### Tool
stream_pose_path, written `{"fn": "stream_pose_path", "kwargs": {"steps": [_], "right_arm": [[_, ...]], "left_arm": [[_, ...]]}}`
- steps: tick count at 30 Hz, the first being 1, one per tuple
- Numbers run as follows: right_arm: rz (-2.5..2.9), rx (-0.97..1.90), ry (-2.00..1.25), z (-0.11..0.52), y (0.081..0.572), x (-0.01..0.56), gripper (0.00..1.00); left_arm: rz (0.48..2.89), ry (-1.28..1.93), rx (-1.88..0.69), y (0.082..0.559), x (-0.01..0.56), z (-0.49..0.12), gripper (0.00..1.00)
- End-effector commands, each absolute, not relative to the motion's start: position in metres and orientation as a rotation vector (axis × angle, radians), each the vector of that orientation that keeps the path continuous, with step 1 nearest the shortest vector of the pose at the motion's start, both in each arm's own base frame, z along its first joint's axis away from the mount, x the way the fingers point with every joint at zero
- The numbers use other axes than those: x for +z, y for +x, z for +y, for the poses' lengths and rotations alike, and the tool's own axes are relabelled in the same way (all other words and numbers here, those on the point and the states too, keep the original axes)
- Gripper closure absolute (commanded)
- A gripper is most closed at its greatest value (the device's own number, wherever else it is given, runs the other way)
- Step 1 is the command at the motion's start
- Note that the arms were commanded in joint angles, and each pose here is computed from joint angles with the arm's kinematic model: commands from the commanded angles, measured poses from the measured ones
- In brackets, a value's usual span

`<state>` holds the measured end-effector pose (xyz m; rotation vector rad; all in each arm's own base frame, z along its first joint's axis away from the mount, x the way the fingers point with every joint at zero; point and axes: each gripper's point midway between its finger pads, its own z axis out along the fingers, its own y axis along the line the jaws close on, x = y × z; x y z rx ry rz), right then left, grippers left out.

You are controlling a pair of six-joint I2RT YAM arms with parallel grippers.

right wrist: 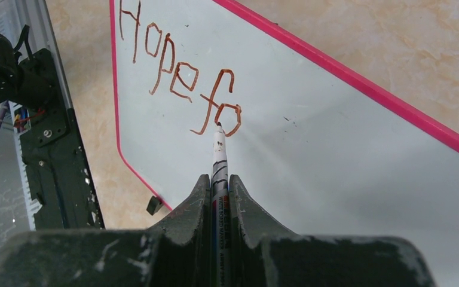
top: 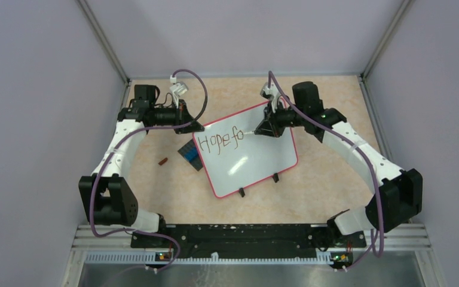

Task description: Write a sentence on the whiteboard

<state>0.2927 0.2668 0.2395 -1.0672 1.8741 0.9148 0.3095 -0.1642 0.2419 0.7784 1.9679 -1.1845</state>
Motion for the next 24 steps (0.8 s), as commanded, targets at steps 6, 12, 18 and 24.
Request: {"fn": "stream_pose_path", "kwargs": {"steps": [6,12,18,24], "right_arm": [[1.818,0.815,-1.007,0.264,0.317,0.255,1.00],[1.825,0.812,-1.006,0.265,0.322,0.253,1.00],[1.844,0.784,-1.012,0.264,0.326,0.244,1.00],[1.875,0.762,-0.991,0.253,0.328,0.236,1.00]], "left_arm": [[2.009,0.787,-1.107,0.314,0.228,-0.160,1.00],[2.011,0.788,-1.105,0.314,0.227,-0.159,1.00],[2.014,0.786,-1.103,0.315,0.226,-0.159,1.00],[2.016,0.786,-1.104,0.315,0.226,-0.159,1.00]]}}
